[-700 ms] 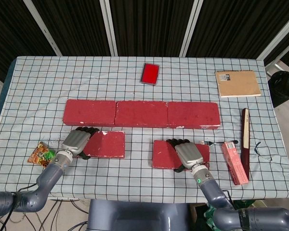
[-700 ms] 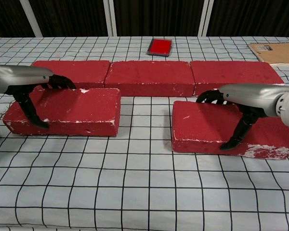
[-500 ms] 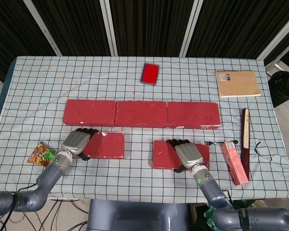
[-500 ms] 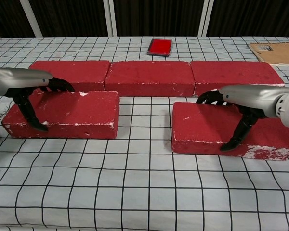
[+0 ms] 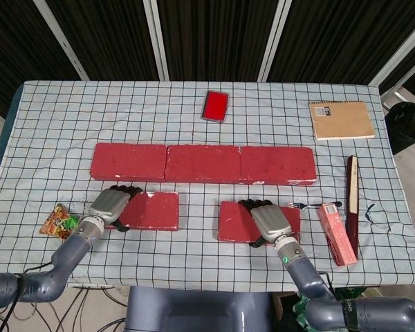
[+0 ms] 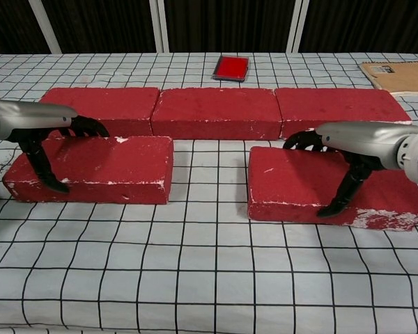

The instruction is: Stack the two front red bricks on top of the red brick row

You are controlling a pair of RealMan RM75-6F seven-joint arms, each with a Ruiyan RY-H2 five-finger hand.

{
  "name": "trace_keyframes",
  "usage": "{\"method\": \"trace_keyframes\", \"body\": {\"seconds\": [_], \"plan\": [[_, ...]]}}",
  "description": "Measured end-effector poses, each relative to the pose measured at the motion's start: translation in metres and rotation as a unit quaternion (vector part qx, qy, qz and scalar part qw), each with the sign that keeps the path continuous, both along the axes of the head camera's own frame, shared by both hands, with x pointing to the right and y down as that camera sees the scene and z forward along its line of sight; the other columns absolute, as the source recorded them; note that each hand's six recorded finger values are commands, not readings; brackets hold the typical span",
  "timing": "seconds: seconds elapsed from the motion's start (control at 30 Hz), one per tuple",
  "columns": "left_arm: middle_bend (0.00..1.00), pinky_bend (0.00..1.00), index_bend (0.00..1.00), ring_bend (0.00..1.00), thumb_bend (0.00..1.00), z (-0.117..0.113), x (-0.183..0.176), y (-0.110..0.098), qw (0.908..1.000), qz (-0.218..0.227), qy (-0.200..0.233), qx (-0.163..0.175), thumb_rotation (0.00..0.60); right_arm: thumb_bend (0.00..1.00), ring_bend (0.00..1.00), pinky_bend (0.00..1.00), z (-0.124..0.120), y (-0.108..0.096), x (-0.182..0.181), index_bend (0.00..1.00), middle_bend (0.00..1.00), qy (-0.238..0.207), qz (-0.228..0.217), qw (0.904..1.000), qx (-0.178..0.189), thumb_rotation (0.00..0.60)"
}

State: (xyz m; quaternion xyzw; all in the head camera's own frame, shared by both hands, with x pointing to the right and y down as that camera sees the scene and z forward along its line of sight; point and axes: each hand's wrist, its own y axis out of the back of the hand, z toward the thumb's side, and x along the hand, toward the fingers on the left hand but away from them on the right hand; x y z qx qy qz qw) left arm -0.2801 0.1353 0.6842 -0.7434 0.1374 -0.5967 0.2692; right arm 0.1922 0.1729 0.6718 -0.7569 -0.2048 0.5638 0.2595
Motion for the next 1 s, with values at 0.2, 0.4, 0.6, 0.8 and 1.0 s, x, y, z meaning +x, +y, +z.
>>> {"method": "trace_keyframes", "body": {"seconds": [0.2,0.4,0.6,0.8,1.0], "plan": [[0.23,0.21,0.21,0.12,0.28,-0.009,-0.001,-0.003,1.0000,-0.003,0.003,0.006,0.600,0.19,0.25,0.19,-0.009,-0.005,0.002,0.29,0.26,-0.004,0.004,1.0000,0.007,0.600],[0.23,0.21,0.21,0.12,0.28,-0.030,-0.001,-0.014,0.9996,-0.004,0.015,0.026,0.600,0.19,0.25,0.19,-0.032,-0.022,0.011,0.29,0.26,-0.008,0.014,0.9993,0.034,0.600],[0.23,0.20,0.22,0.12,0.28,-0.055,0.002,-0.038,0.9984,-0.005,0.022,0.051,0.600,0.19,0.25,0.19,-0.057,-0.048,0.027,0.29,0.26,-0.008,0.022,0.9979,0.060,0.600],[0.23,0.19,0.23,0.12,0.28,-0.064,0.002,-0.063,0.9978,0.001,0.005,0.067,0.600,0.19,0.25,0.19,-0.069,-0.068,0.037,0.29,0.26,-0.006,0.018,0.9972,0.072,0.600],[0.23,0.19,0.24,0.12,0.28,-0.064,0.001,-0.099,0.9964,-0.002,-0.008,0.084,0.600,0.19,0.25,0.19,-0.070,-0.098,0.041,0.29,0.26,-0.002,0.007,0.9965,0.083,0.600]]}}
